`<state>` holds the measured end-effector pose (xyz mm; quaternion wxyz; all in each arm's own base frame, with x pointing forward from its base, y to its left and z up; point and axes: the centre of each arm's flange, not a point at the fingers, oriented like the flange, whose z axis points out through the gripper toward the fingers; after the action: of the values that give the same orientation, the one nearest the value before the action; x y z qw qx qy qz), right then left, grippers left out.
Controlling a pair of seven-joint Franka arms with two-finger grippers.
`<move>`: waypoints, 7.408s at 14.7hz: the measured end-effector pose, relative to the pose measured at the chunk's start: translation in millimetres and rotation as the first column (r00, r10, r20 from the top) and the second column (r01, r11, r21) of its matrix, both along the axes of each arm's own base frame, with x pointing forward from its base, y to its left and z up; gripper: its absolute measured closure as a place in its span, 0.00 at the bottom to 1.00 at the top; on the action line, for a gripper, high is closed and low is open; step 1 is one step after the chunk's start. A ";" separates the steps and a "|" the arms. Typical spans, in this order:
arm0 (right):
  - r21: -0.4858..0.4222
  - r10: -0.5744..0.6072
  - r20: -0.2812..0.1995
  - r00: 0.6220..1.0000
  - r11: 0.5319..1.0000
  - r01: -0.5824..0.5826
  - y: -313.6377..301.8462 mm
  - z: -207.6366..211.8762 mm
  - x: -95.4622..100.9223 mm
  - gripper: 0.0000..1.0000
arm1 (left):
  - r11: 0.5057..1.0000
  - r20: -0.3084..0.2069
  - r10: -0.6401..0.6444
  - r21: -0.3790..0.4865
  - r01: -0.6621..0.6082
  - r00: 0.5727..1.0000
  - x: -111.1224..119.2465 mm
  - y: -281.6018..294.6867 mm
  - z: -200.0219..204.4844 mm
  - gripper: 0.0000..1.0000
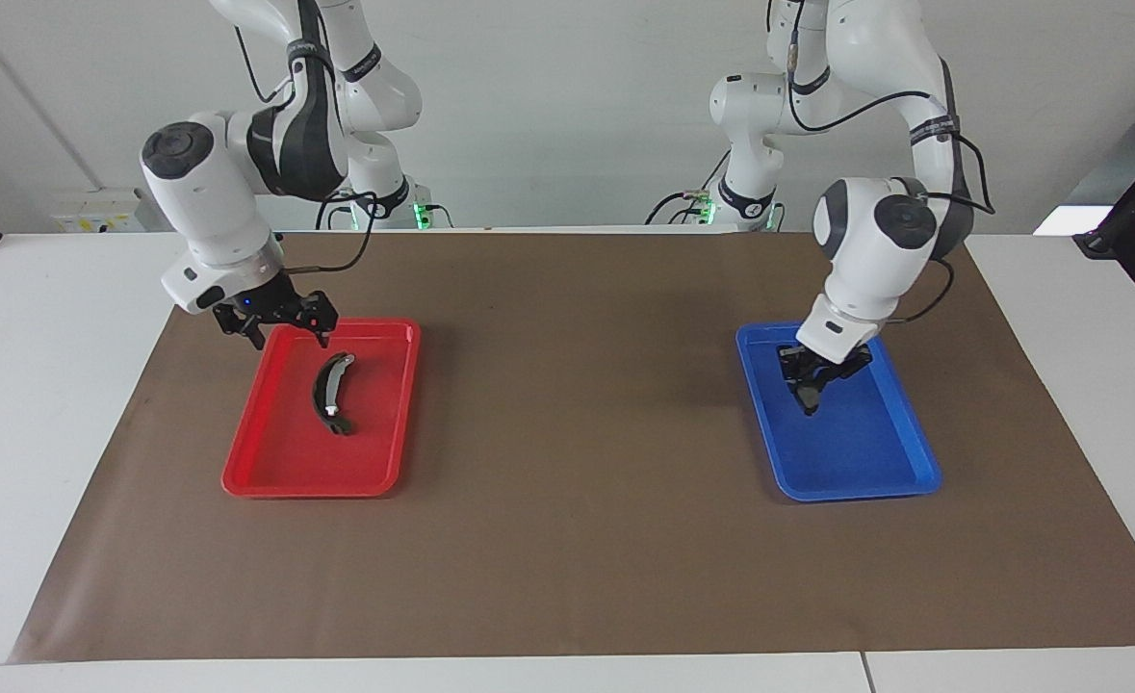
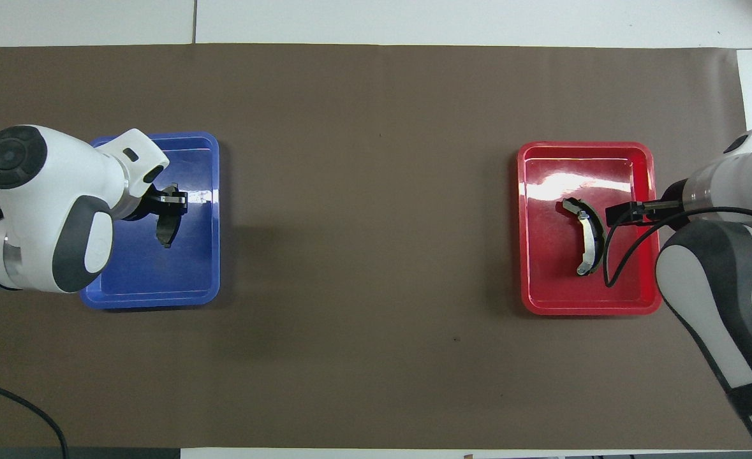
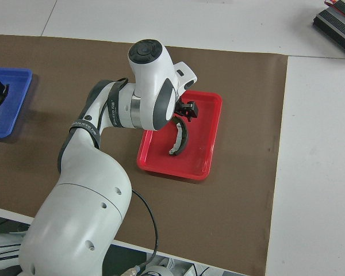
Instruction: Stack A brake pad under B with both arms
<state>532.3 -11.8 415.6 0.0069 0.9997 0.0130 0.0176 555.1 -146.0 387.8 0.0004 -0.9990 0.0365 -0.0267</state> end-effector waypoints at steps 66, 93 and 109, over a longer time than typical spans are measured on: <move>0.021 0.087 0.034 0.996 0.996 -0.088 411.2 -114.0 28.6 0.57 | 0.999 -0.117 -0.029 0.013 0.031 0.993 -5.9 145.3 207.7 0.00; 0.007 -0.225 0.090 0.970 0.974 0.225 158.2 72.6 93.6 0.00 | 0.999 -0.117 -0.029 0.013 0.031 0.993 -5.9 145.3 207.8 0.00; 0.017 -0.243 -0.039 0.969 0.970 0.244 1.2 193.4 14.7 0.00 | 0.999 -0.117 -0.029 0.013 0.030 0.993 -5.9 145.3 207.8 0.00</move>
<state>547.1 -10.6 609.0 -0.0022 0.9940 -0.1097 -0.0014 549.2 -0.7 595.6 0.0055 -0.9981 0.0514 0.0322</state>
